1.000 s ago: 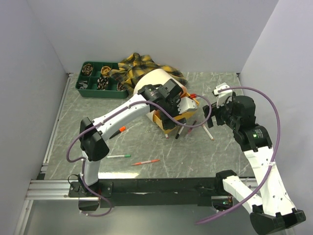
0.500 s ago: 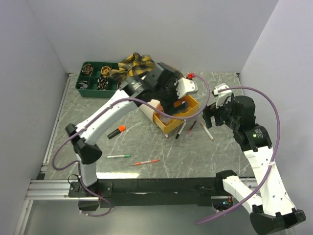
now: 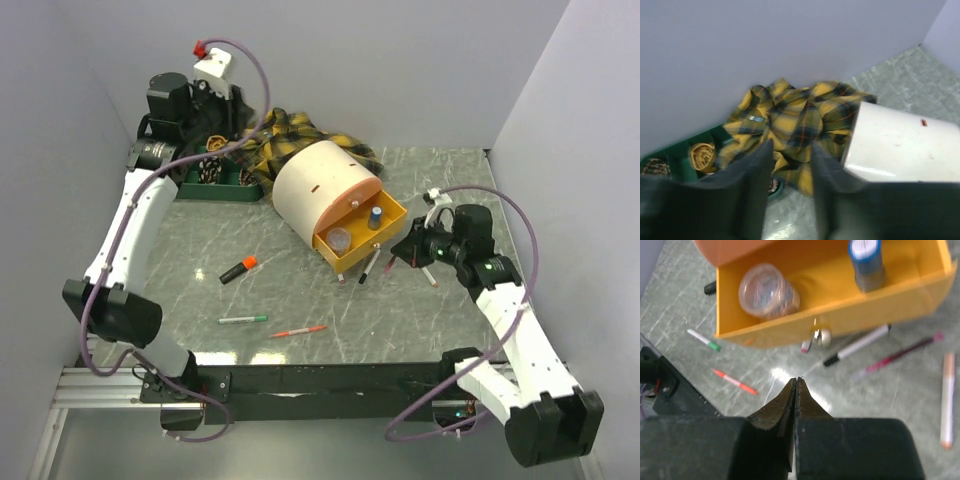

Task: Sort the stationery into containers
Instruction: Close the drawer in the storage box.

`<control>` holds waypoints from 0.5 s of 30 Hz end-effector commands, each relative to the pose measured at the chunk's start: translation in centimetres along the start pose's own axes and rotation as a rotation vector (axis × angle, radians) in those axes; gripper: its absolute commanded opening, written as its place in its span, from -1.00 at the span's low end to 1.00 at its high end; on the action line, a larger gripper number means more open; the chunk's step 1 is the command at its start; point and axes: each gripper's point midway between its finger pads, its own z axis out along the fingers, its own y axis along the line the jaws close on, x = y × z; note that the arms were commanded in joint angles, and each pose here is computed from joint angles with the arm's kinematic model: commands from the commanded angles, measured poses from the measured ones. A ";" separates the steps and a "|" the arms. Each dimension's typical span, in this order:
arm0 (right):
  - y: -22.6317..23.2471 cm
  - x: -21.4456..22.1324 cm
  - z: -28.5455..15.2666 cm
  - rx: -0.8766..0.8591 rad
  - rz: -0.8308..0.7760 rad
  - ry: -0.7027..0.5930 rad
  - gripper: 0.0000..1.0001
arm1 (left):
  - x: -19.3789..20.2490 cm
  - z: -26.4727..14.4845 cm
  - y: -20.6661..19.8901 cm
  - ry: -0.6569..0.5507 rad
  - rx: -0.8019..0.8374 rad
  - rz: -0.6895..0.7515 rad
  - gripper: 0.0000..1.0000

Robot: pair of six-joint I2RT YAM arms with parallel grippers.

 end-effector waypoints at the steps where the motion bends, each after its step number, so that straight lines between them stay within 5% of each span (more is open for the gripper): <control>1: -0.3 -4.7 2.3 -0.069 -0.186 -0.171 -1.00 | 0.8 2.1 1.3 -0.061 0.139 -0.118 -0.65; 2: -0.6 -4.7 2.7 -0.070 -0.212 -0.167 -1.00 | 2.6 3.4 1.9 -0.028 0.145 -0.146 -0.98; 15: -2.9 -3.7 6.0 -0.050 -0.351 -0.053 -1.00 | 8.7 10.1 0.8 0.055 0.380 -0.341 -0.99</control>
